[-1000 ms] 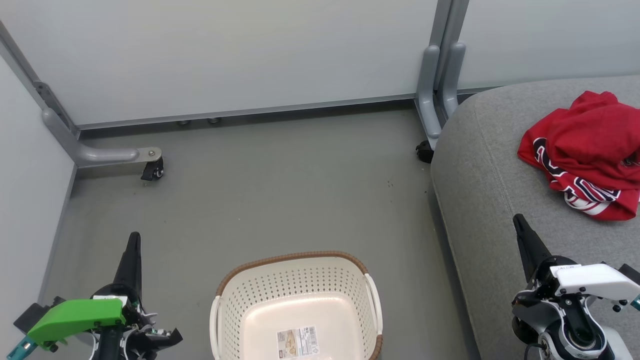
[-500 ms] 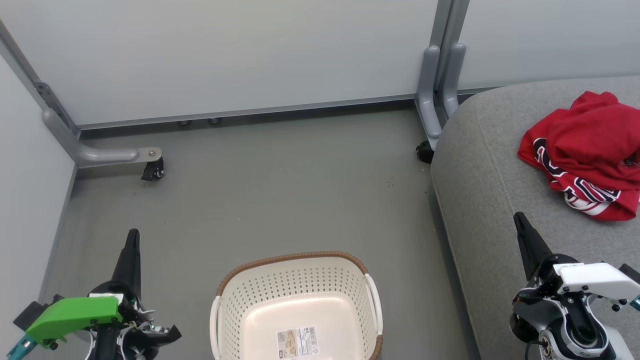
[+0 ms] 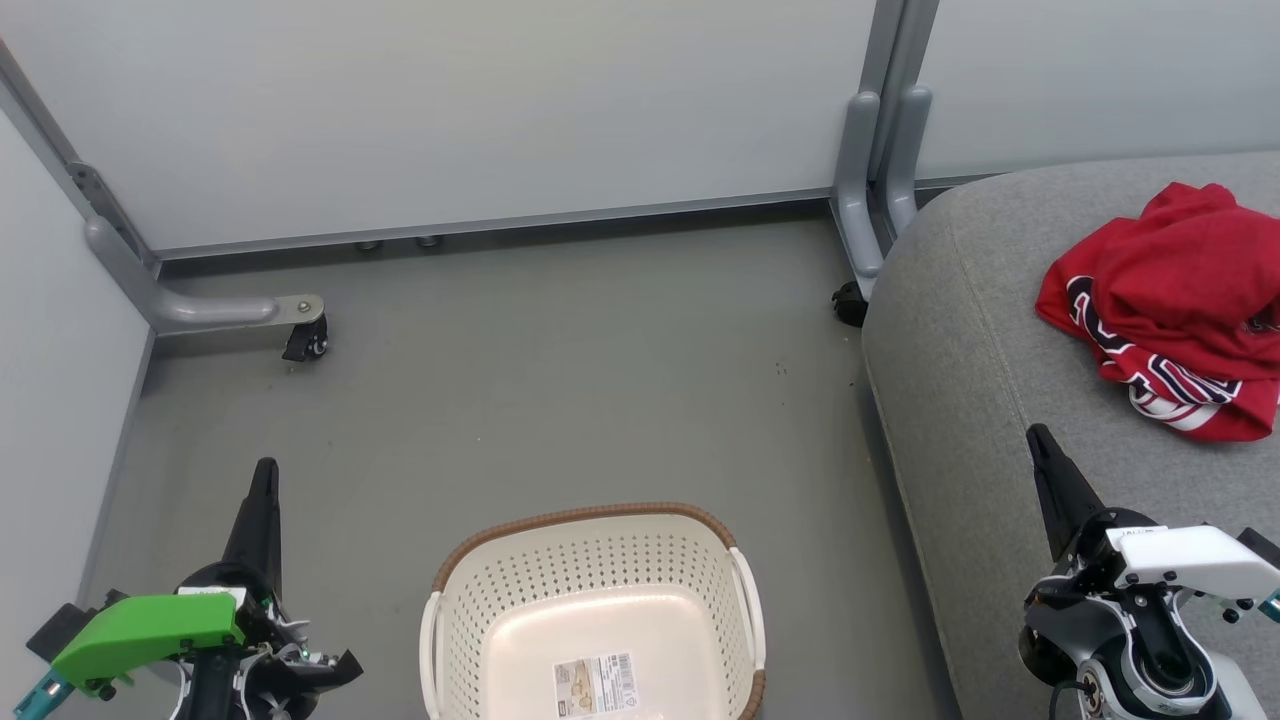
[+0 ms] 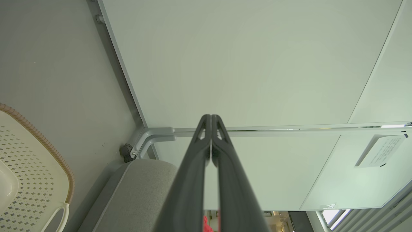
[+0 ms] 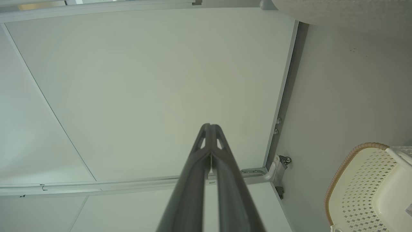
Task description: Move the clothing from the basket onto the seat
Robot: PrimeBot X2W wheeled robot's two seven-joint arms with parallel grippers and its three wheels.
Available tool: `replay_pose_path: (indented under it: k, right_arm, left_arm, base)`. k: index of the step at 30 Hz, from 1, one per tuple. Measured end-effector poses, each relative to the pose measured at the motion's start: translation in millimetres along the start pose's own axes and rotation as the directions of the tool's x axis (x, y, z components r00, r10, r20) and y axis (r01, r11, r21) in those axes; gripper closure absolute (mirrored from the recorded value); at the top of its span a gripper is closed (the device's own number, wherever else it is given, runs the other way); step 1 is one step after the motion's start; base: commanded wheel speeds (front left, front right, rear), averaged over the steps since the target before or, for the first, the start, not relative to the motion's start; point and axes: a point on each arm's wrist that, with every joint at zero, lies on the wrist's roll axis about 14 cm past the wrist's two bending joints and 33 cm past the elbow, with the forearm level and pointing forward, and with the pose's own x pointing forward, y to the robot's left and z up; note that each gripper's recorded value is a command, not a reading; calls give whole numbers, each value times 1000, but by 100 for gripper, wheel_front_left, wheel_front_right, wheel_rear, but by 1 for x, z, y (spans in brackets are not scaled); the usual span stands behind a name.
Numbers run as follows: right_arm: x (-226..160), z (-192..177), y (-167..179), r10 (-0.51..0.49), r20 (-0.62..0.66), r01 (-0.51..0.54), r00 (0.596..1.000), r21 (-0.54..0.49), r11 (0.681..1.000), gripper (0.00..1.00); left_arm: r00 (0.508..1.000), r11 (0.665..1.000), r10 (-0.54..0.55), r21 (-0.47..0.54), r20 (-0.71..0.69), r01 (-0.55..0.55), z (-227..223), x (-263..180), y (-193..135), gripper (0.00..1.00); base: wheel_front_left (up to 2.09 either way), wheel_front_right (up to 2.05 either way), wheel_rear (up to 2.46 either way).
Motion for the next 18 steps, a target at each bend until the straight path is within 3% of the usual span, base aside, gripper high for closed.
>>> replay_pose_path:
  k: [18]
  right_arm:
    - [0,0,0,0,1,0,1000,2,1000,100]
  left_arm:
    - [1000,1000,0,0,1,0,0,0,0,100]
  base:
    - [0,0,0]
